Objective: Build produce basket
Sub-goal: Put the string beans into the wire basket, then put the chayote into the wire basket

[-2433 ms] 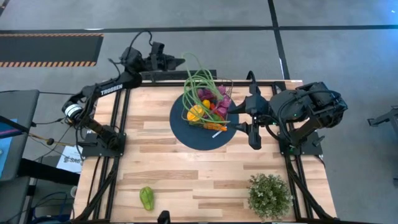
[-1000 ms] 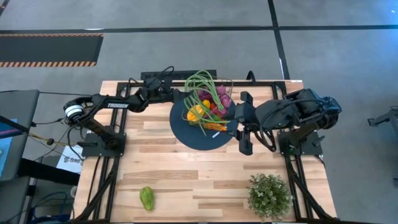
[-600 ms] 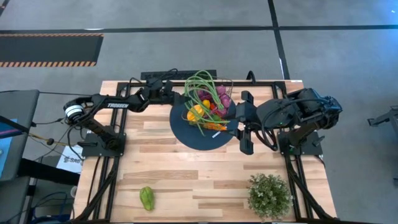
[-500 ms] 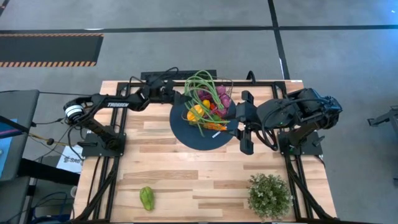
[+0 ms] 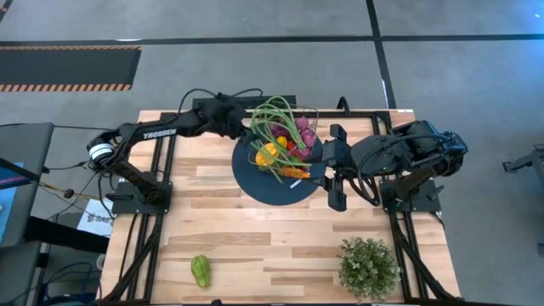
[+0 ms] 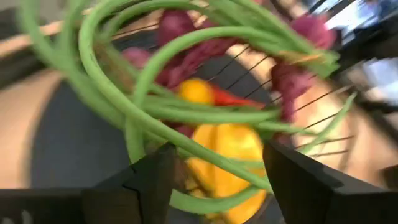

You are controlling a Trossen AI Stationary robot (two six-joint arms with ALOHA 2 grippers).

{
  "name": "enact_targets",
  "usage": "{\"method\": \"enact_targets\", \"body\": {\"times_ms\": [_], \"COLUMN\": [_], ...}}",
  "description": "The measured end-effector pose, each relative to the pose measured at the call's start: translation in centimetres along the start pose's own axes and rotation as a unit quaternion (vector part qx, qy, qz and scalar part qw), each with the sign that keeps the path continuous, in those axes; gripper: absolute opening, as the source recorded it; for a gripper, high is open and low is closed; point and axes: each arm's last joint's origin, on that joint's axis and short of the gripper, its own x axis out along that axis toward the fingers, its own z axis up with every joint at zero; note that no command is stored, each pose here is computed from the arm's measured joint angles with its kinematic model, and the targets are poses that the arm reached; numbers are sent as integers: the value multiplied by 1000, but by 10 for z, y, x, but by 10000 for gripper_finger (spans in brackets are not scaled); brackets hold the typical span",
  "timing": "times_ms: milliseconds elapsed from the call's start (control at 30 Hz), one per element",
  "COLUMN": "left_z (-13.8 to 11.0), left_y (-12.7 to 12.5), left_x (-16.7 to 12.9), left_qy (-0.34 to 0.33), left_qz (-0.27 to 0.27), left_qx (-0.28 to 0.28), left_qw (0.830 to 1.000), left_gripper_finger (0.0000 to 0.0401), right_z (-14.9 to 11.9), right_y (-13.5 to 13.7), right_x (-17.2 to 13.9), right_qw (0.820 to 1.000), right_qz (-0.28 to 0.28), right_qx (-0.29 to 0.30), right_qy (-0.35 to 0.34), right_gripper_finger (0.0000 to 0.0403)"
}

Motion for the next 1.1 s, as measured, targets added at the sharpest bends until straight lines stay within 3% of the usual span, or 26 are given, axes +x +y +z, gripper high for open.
{"method": "enact_targets", "body": {"times_ms": [167,367,533,700,933,1100], "left_z": [29,66,81,69,46,42], "left_y": [-9,-32,-48,-51,-40,-38], "left_x": [-18,-44,-61,-58,-48,-48], "left_qy": [5,-17,-19,31,88,102], "left_qz": [39,32,28,35,132,157], "left_qx": [38,89,113,116,130,134], "left_qw": [999,995,993,992,979,973], "left_gripper_finger": [247,259,264,264,264,264], "right_z": [0,-1,-1,-1,-1,-1], "right_y": [0,0,0,0,0,0], "right_x": [0,0,0,0,0,0], "right_qw": [1000,1000,1000,1000,1000,1000], "right_qz": [0,-1,-2,-1,-1,0], "right_qx": [0,-4,-5,-5,-4,-3], "right_qy": [0,6,7,7,5,3], "right_gripper_finger": [225,225,225,225,225,225]}}
